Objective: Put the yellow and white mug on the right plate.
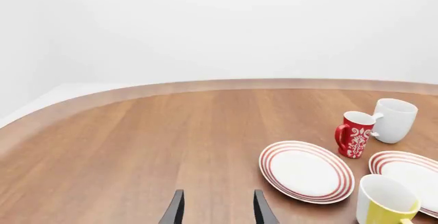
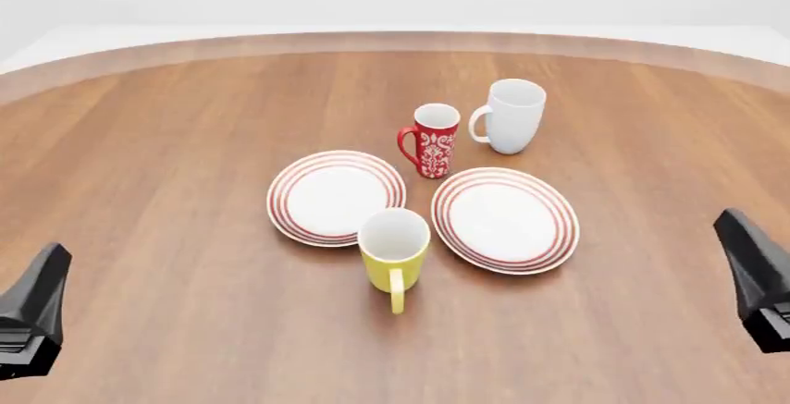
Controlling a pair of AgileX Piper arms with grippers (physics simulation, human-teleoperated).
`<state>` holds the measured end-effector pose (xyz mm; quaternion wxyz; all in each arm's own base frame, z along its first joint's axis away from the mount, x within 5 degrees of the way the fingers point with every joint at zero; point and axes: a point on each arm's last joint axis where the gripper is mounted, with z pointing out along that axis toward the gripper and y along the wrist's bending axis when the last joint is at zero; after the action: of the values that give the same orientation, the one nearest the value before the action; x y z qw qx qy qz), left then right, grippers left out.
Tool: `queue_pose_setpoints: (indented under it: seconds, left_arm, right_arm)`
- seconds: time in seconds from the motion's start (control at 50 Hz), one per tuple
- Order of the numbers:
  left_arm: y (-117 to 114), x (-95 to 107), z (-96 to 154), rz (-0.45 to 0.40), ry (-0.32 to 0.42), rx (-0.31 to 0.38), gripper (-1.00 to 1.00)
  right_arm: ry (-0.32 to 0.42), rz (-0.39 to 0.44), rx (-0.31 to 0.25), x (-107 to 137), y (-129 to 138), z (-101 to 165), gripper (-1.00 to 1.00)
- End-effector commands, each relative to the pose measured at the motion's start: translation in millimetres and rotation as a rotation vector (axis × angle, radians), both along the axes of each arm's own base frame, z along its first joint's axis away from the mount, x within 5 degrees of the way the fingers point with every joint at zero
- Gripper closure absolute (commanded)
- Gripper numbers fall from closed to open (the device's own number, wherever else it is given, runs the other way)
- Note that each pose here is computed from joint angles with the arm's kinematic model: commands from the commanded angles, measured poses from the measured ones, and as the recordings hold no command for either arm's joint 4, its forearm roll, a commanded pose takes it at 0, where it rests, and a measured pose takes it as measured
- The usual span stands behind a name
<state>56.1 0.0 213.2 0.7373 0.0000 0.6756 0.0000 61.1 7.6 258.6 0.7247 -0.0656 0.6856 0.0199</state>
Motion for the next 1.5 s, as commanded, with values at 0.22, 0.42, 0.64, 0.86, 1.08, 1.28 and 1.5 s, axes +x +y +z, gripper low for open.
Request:
queue_pose_setpoints:
  seconds: [0.22, 0.42, 0.64, 0.86, 1.08, 1.28, 1.5]
  left_arm:
    - [0.0, 0.0, 0.0, 0.0, 0.0, 0.0, -1.0]
    - [0.0, 0.0, 0.0, 0.0, 0.0, 0.0, -1.0]
    - [0.0, 0.0, 0.0, 0.0, 0.0, 0.0, -1.0]
    - [0.0, 0.0, 0.0, 0.0, 0.0, 0.0, -1.0]
    - [0.0, 0.0, 0.0, 0.0, 0.0, 0.0, -1.0]
    - [0.0, 0.0, 0.0, 0.0, 0.0, 0.0, -1.0]
    - [0.0, 0.0, 0.0, 0.0, 0.0, 0.0, -1.0]
  right_arm:
    - [0.159, 0.244, -0.006, 29.3, 27.4, 53.5, -1.0]
    - [0.211, 0.319, 0.058, 39.2, 40.7, 76.5, -1.0]
    - [0.32, 0.354, 0.131, 55.8, 56.1, 84.2, -1.0]
    - [0.348, 0.422, 0.119, 61.1, 71.0, 89.6, -1.0]
    - [0.293, 0.445, 0.083, 53.6, 68.3, 96.8, -1.0]
    - [0.297, 0.45, 0.086, 55.2, 70.3, 97.2, -1.0]
    - [0.373, 0.454, 0.129, 75.8, 87.7, 101.6, -1.0]
